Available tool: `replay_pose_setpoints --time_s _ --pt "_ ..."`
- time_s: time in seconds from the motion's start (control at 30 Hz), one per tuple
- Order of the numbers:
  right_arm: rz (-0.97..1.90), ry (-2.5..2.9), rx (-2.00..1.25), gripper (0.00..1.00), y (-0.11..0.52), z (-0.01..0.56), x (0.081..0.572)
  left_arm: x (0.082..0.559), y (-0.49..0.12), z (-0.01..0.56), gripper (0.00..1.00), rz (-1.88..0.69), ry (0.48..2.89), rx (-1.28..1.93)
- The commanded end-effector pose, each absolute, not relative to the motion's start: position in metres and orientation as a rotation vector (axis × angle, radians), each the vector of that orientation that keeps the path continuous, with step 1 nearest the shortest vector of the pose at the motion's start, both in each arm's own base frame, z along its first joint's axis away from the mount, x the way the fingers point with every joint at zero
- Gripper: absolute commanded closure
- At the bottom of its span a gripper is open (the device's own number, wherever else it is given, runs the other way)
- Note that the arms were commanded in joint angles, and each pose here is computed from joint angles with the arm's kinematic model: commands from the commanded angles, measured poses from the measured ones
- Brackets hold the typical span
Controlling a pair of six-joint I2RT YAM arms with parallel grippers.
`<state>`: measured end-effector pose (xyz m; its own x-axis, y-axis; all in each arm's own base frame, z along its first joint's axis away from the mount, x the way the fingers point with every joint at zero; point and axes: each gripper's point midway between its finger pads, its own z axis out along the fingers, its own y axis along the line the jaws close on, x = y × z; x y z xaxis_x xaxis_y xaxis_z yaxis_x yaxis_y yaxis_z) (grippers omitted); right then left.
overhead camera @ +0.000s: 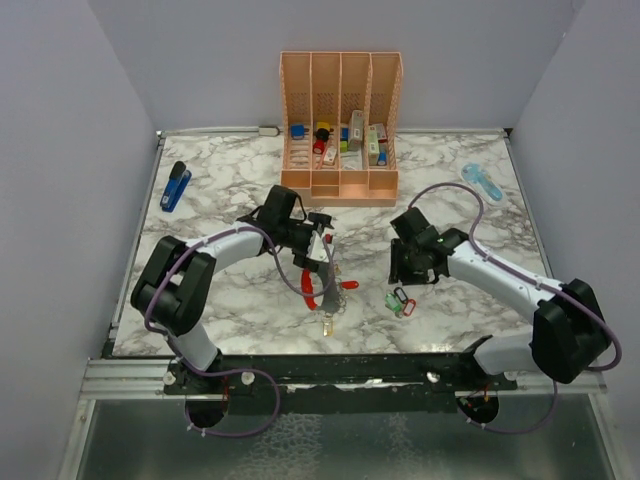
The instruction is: Put the keys on the keyring
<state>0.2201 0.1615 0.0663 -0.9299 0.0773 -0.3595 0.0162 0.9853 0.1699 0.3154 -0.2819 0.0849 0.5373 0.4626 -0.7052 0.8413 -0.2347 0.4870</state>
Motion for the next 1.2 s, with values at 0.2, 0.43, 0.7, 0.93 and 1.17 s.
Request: replay_pose_setpoints --time_s 0.2,0.43,0.7,0.93,1.17 --pt "0.131 2.749 0.138 0.64 0.157 0.048 0.232 0.271 -0.286 0.048 0.12 -0.630 0.913 2.079" --pt "0.094 2.761 0.118 0.67 0.159 0.036 0.240 0.274 -0.289 0.038 0.12 -0.637 0.953 2.079" --pt "0.018 2.791 0.123 0.70 0.152 0.018 0.238 0.277 -0.289 0.035 0.12 -0.627 0.969 2.076" --pt "-0.042 2.782 0.140 0.74 0.144 0.013 0.240 0.281 -0.291 0.037 0.13 -0.633 1.004 2.053" --pt "-0.057 2.763 0.136 0.95 0.142 0.015 0.245 0.286 -0.293 0.041 0.20 -0.672 1.119 1.992"
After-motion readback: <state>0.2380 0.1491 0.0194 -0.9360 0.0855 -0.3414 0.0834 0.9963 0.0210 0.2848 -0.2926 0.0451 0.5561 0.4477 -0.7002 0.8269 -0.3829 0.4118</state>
